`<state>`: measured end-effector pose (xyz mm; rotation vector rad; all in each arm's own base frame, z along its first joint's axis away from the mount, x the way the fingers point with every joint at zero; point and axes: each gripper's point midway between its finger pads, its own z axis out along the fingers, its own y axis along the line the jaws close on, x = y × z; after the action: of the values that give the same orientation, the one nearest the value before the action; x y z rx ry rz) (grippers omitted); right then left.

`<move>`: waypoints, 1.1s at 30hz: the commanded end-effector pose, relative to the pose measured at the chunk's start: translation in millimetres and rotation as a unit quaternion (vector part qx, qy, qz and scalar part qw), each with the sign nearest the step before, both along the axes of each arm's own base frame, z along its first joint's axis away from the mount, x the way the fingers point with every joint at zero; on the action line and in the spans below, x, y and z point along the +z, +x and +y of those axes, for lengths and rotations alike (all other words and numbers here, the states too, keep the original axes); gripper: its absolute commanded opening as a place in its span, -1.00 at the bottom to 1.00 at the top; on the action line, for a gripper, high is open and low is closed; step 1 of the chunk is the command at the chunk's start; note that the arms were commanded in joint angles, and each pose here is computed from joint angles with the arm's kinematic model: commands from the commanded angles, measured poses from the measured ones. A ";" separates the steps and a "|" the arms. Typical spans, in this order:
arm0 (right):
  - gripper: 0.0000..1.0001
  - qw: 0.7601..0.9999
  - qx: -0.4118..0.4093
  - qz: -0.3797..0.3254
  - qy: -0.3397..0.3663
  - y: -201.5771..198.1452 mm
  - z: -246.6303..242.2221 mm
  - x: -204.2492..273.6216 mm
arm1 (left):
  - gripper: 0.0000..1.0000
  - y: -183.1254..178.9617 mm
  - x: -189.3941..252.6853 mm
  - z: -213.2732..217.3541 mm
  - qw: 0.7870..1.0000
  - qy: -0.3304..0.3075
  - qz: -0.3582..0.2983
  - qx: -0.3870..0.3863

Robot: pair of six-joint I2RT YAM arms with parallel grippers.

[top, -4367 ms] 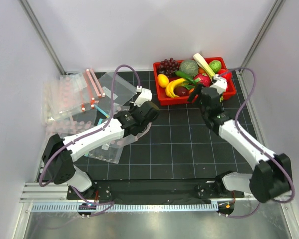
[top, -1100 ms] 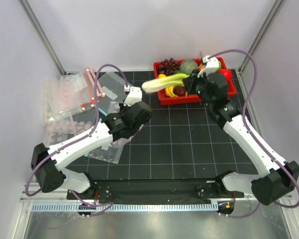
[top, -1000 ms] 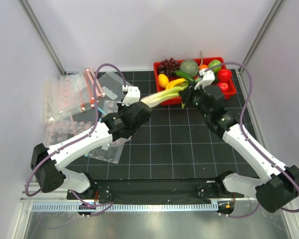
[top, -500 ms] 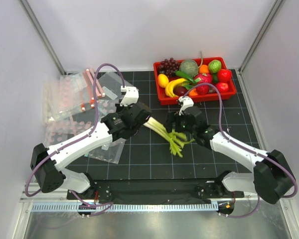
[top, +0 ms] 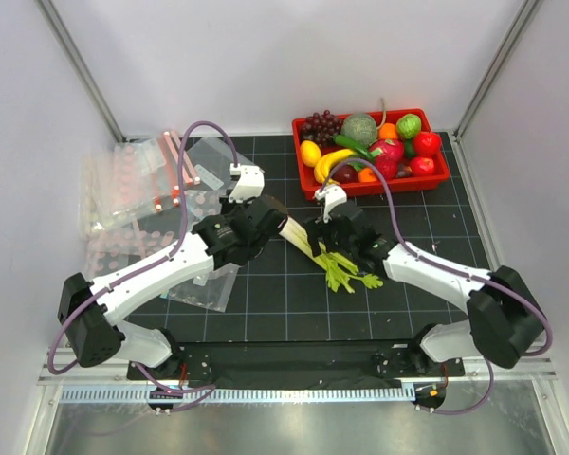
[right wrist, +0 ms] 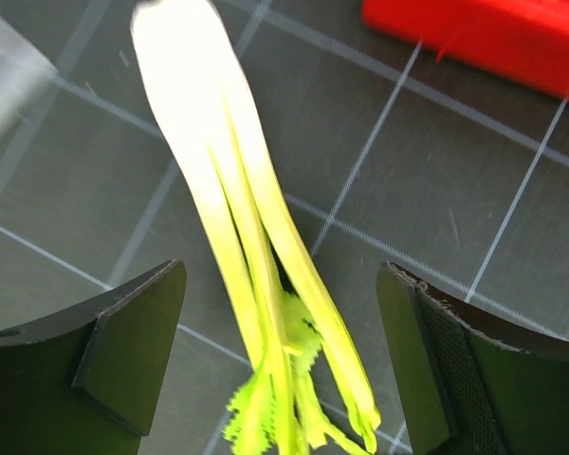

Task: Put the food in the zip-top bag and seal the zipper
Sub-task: Place the fake vegetable at the center of the board, then pick up the fake vegetable at the center of the board.

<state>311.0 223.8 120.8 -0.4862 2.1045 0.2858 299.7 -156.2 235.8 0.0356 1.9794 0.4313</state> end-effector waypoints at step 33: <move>-0.98 0.990 0.106 0.088 0.035 -19.9 47.7 -2.5 | -0.99 1.7 1.8 -5.7 1.000 -0.015 -0.015 -0.006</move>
<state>296.0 255.3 75.4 -0.7050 2.2931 0.3995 297.6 -156.4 230.9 0.0465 1.9844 0.4248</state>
